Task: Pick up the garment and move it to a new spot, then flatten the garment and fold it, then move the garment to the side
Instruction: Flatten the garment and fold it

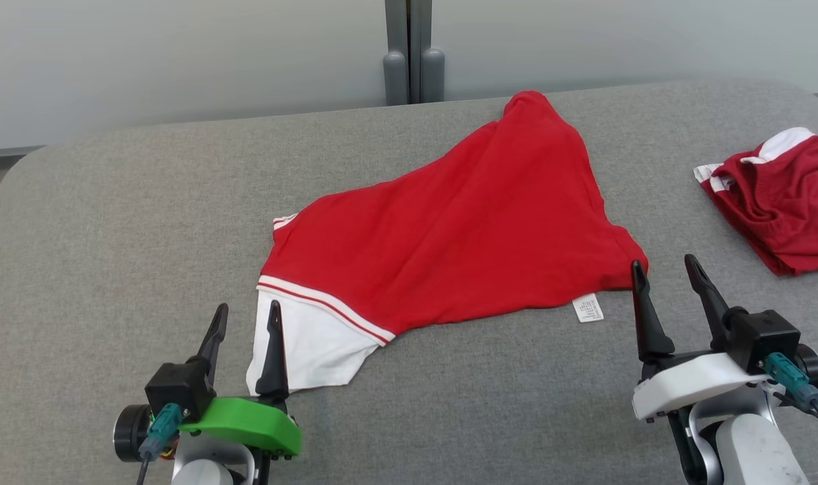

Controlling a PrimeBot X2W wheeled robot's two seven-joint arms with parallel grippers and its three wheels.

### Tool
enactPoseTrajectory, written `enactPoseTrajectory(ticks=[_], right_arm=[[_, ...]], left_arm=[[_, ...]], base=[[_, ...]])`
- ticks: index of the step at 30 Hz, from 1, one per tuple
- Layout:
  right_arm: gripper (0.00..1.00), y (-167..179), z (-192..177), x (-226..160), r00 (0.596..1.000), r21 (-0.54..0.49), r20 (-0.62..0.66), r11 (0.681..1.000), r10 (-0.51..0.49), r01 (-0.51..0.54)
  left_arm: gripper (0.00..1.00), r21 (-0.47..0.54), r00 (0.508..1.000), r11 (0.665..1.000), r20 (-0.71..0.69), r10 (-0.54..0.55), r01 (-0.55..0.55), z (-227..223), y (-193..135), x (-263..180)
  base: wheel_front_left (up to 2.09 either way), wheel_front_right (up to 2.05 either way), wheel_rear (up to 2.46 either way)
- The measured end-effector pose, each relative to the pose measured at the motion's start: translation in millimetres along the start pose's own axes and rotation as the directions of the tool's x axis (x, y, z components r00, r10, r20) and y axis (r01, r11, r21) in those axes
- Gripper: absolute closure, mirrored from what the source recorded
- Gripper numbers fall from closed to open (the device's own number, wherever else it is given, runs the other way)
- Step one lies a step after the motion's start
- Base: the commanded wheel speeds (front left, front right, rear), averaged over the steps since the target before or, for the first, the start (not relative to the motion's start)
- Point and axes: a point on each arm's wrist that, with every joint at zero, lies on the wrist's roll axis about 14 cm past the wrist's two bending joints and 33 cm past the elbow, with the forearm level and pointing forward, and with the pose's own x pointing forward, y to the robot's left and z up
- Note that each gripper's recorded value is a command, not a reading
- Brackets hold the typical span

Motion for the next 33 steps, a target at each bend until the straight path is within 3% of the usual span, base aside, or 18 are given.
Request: enactPoseTrajectory(ticks=[27,29,33], right_arm=[[0.0,15,-12,-5,0.999,0.065,-0.017,0.997,0.034,-0.033],[0.0,16,-13,-4,0.999,0.064,-0.019,0.997,0.035,-0.034],[0.0,15,-19,-4,0.999,0.063,-0.042,0.998,0.034,-0.031]], left_arm=[[0.0,-0.01,0.999,1.0,0.027,0.025,-0.024,6,1,-18],[0.0,-0.005,0.998,0.998,-0.003,0.056,-0.056,-3,8,-19],[0.0,0.016,0.973,0.991,-0.19,0.134,-0.134,-44,25,-28]], base=[[0.0,0.0,0.0],[0.0,0.0,0.0],[0.0,0.0,0.0]])
